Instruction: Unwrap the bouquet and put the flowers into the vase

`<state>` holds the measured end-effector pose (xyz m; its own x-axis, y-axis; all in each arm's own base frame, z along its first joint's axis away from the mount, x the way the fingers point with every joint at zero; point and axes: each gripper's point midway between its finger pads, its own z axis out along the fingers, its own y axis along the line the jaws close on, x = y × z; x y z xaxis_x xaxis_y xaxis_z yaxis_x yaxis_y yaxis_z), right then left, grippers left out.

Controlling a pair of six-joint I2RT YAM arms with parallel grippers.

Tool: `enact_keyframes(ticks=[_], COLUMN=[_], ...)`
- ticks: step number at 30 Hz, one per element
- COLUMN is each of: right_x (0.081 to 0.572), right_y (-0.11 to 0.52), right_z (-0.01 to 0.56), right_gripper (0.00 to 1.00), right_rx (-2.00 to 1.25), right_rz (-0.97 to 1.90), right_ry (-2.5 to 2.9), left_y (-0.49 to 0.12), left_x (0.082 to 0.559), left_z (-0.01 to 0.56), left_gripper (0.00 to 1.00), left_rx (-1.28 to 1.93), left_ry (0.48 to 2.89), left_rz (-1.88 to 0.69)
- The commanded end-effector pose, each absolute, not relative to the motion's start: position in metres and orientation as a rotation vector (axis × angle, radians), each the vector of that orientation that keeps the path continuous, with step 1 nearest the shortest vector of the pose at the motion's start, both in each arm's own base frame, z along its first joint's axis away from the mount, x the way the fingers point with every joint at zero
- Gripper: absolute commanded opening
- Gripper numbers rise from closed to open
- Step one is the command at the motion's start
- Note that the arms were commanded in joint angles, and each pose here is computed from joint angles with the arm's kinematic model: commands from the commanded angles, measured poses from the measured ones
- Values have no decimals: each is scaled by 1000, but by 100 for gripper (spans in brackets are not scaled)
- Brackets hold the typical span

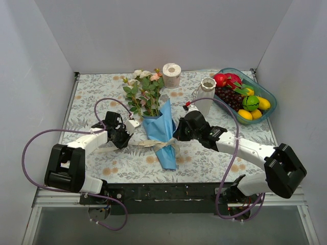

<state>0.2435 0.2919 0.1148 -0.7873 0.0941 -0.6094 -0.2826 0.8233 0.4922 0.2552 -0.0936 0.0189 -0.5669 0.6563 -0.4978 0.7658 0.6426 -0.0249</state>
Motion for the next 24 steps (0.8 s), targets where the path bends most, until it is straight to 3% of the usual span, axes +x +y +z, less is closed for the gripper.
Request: enact_keyframes(ticks=[1, 12, 24], right_x=[248, 264, 257], right_y=[286, 231, 176], right_z=[130, 204, 213], right_gripper=[1, 3, 4], right_rx=[-137, -58, 97], right_rz=[743, 528, 401], right_ry=[2321, 2137, 2129], left_y=[-88, -81, -54], left_x=[253, 270, 286], left_z=[24, 52, 77], left_gripper=[0, 0, 0], left_rx=[1106, 1002, 848], left_ry=[2392, 2339, 2331], left_rz=[-279, -279, -276])
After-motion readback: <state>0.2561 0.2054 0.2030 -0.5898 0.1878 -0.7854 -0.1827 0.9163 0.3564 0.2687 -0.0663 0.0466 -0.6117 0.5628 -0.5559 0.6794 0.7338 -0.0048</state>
